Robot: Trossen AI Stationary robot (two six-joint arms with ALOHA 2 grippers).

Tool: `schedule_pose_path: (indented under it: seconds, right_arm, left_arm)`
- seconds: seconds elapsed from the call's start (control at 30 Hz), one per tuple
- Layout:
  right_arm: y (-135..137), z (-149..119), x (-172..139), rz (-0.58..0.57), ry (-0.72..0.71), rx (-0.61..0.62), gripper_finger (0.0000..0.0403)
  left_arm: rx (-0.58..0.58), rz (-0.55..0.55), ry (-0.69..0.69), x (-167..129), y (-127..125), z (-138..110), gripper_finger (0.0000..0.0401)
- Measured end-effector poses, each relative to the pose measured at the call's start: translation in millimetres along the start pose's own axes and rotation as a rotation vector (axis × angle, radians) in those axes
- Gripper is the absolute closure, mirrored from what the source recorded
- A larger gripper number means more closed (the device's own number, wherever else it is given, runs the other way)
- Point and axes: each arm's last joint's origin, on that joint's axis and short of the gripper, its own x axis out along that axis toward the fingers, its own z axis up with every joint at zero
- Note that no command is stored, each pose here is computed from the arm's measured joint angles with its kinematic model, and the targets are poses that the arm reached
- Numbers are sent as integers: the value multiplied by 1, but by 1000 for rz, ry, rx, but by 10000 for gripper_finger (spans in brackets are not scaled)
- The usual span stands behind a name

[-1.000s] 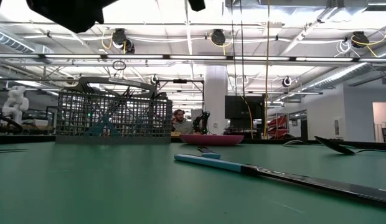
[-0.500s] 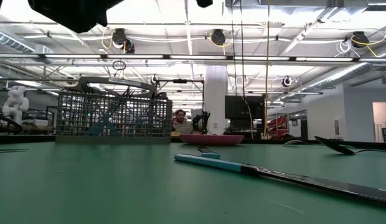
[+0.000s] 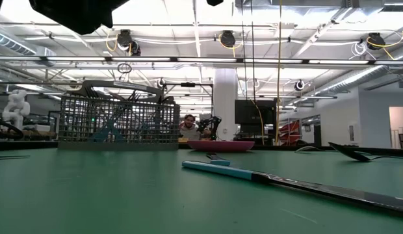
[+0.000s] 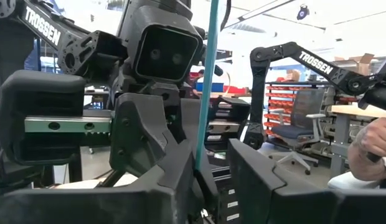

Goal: Sort silverware
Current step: Put the blue spoon into the gray silverware holder

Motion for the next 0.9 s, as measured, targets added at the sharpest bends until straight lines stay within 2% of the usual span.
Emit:
schedule_pose_path:
  seconds: [0.27, 0.57, 0.7, 0.9]
  right_arm:
    - [0, 0, 0, 2, 1, 2, 402]
    - [0, 0, 0, 36, 5, -21, 400]
    - [1, 0, 0, 39, 3, -26, 364]
    - [0, 0, 0, 18, 2, -66, 271]
  left_arm:
    - [3, 7, -1, 0, 1, 0, 390]
    - [2, 16, 1, 0, 1, 0, 398]
    - [-1, 20, 0, 0, 1, 0, 399]
    - [0, 45, 6, 0, 2, 0, 400]
